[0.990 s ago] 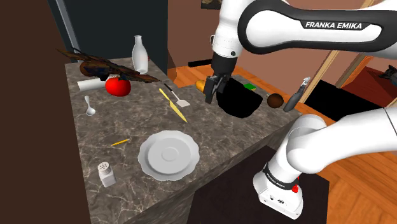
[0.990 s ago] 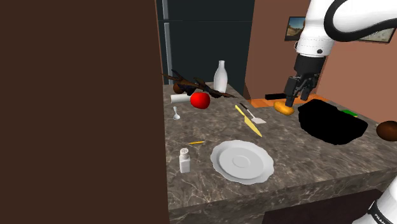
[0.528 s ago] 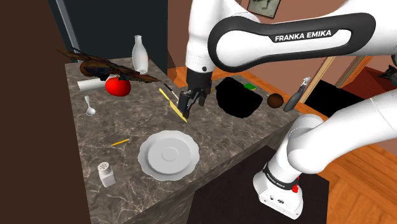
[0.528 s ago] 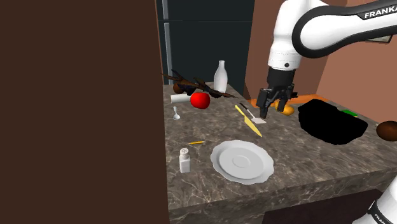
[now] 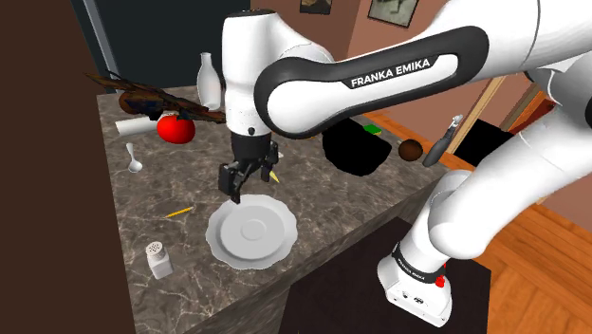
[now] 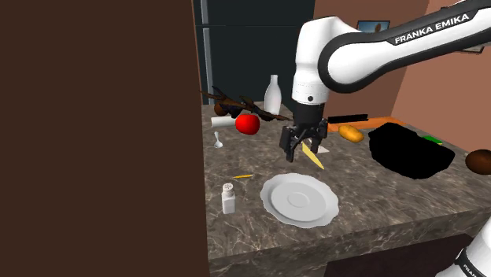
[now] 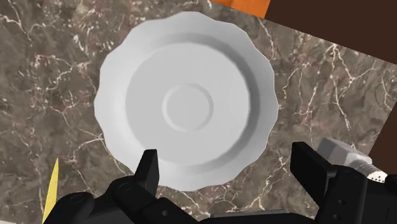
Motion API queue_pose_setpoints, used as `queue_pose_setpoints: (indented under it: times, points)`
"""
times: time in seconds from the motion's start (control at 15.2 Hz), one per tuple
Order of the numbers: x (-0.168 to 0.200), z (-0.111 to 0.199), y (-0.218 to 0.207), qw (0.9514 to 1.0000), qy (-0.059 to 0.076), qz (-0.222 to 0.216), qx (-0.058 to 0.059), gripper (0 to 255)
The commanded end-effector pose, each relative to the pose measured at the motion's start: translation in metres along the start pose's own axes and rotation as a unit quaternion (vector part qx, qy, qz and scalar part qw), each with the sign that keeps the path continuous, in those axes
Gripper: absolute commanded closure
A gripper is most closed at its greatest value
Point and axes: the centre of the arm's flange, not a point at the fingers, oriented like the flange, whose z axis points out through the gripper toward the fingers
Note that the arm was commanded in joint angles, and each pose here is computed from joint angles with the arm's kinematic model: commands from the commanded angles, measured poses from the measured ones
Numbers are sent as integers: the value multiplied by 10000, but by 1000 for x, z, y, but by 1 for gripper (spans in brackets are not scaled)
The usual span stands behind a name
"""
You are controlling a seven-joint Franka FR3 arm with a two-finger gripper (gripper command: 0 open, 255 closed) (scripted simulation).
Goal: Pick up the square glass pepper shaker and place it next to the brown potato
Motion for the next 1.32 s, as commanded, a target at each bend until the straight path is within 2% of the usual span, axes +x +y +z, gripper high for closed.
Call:
queue_pose_setpoints:
  times: [0.0,0.99,1.25]
  points:
    - [10,10,-23,10000,-36,38,22,0]
    - [86,87,-189,9991,-309,270,121,0]
    - [86,103,-191,9991,-311,271,121,0]
